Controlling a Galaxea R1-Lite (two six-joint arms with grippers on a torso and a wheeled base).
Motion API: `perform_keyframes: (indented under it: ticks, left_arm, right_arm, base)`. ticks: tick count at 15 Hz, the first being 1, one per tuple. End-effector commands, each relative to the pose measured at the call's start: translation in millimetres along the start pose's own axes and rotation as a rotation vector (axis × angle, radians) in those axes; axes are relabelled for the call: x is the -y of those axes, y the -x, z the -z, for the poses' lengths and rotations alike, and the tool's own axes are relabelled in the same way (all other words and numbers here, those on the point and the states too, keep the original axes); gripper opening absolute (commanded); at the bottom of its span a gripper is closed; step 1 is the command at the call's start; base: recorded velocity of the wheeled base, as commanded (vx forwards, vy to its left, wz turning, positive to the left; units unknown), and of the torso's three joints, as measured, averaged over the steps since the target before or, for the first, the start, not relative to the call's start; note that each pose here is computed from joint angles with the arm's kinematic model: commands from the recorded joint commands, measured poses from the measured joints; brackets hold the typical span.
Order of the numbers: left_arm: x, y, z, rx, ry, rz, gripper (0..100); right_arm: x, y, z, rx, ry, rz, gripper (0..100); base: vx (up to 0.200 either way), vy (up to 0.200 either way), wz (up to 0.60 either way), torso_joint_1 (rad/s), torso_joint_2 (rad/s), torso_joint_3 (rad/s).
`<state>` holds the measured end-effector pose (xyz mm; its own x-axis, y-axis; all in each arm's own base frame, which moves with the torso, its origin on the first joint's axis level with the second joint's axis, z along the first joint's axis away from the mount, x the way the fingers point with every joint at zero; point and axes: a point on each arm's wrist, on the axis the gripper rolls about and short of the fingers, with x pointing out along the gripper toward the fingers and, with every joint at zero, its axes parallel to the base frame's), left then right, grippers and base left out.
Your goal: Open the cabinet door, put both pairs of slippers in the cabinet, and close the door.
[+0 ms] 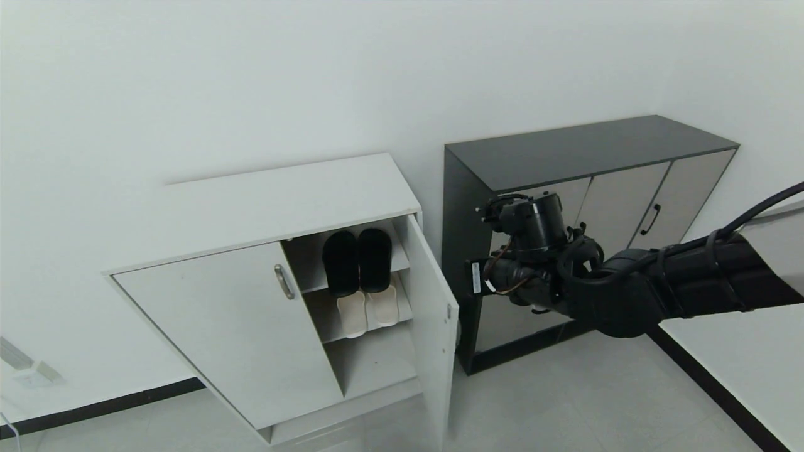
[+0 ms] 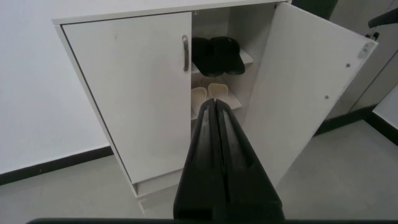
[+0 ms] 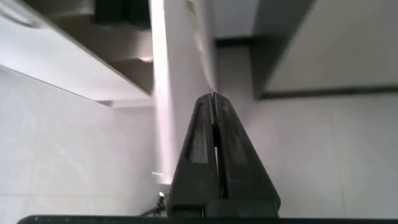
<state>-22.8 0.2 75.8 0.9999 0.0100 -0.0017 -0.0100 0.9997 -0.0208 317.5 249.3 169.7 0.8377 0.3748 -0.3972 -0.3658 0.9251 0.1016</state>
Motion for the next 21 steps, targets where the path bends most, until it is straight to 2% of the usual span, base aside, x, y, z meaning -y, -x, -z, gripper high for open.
perform_keyframes:
  ticks: [1,4,6,15,19,21]
  left_arm:
    - [0.0,0,0.0,-0.001,0.001,-0.001,0]
    - [0.0,0,0.0,-0.001,0.001,-0.001,0]
    - [0.0,0,0.0,-0.001,0.001,-0.002,0]
    - [0.0,0,0.0,-0.001,0.002,-0.001,0]
    - [0.0,0,0.0,-0.001,0.002,-0.001,0]
    - [0.0,0,0.0,-0.001,0.001,0.001,0]
  right_arm:
    - [-2,15,-6,0.029,0.029,-0.014,0]
    - [-1,25,-12,0.047,0.031,-0.022,0]
    - [-8,28,-9,0.042,0.040,-0.034,0]
    - [-12,29,-3,0.027,0.049,-0.043,0]
    - [-13,30,2,0.028,0.051,-0.057,0]
    - [-13,29,14,0.051,0.100,-0.071,0]
  base:
    - [0.000,0.000,0.00,0.000,0.00,0.000]
    - [0.000,0.000,0.00,0.000,0.00,0.000]
    - [0.000,0.000,0.00,0.000,0.00,0.000]
    - [0.000,0.000,0.60,0.001,0.00,0.002]
    - [0.000,0.000,0.00,0.000,0.00,0.000]
    - [0.000,0.000,0.00,0.000,0.00,0.000]
